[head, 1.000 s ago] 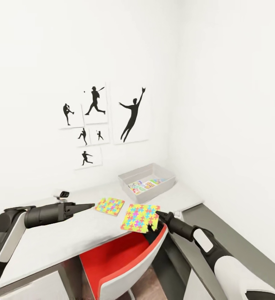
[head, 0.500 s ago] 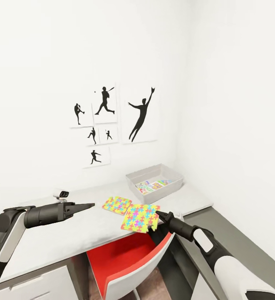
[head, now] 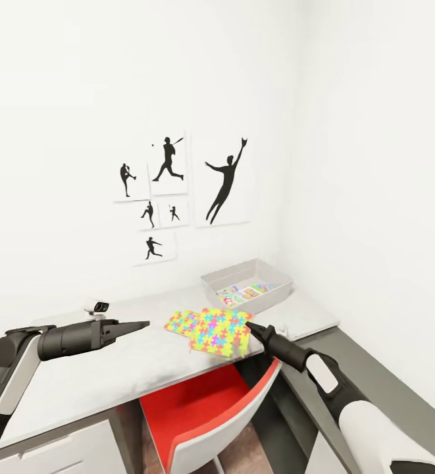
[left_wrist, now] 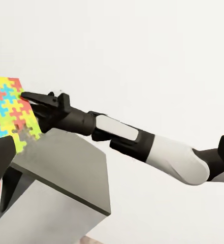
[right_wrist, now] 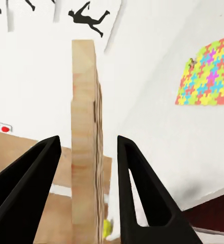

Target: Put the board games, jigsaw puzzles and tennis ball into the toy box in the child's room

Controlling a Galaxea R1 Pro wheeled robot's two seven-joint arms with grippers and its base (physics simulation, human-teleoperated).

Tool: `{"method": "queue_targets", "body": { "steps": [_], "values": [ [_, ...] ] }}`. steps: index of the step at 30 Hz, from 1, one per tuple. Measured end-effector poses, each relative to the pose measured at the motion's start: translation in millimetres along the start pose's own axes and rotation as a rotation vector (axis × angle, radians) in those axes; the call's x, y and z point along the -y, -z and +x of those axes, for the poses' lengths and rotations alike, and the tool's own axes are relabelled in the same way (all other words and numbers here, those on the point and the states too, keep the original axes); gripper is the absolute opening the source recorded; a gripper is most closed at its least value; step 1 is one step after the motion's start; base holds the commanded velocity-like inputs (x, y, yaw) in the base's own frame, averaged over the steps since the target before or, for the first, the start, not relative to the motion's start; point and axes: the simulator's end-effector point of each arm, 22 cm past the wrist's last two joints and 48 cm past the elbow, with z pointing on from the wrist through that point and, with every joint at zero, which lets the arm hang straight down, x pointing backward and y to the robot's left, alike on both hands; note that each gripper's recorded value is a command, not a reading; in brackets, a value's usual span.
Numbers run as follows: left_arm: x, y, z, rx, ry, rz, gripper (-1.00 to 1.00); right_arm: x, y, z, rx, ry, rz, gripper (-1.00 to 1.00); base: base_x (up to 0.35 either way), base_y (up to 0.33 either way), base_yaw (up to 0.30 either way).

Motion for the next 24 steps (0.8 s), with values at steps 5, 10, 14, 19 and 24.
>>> {"method": "queue_targets", "body": {
  "steps": [5,10,14,19,24],
  "values": [
    [-0.2,0.0,0.1,0.000,-0.001,0.000,1.00,-47.8,0.8,-17.6,0.018,0.091,-0.111,-1.00,0.000,0.008,0.000],
    [-0.4,0.2,0.0,0.000,-0.001,-0.001,1.00,-60.9,14.8,-14.8,0.009,0.121,-0.144,-1.00,0.000,0.001,0.000],
    [-0.4,0.0,0.1,0.000,0.000,-0.001,1.00,-62.3,17.7,-13.8,0.008,0.128,-0.147,-1.00,0.000,0.005,0.000],
    [-0.1,0.0,0.2,0.000,-0.001,-0.001,1.00,-63.1,18.6,-14.1,0.011,0.132,-0.150,-1.00,0.039,0.148,0.000],
    [0.4,-0.2,0.1,0.001,-0.001,0.000,1.00,-63.3,18.8,-14.0,0.012,0.134,-0.150,-1.00,0.231,0.177,0.000]
  ]
}}
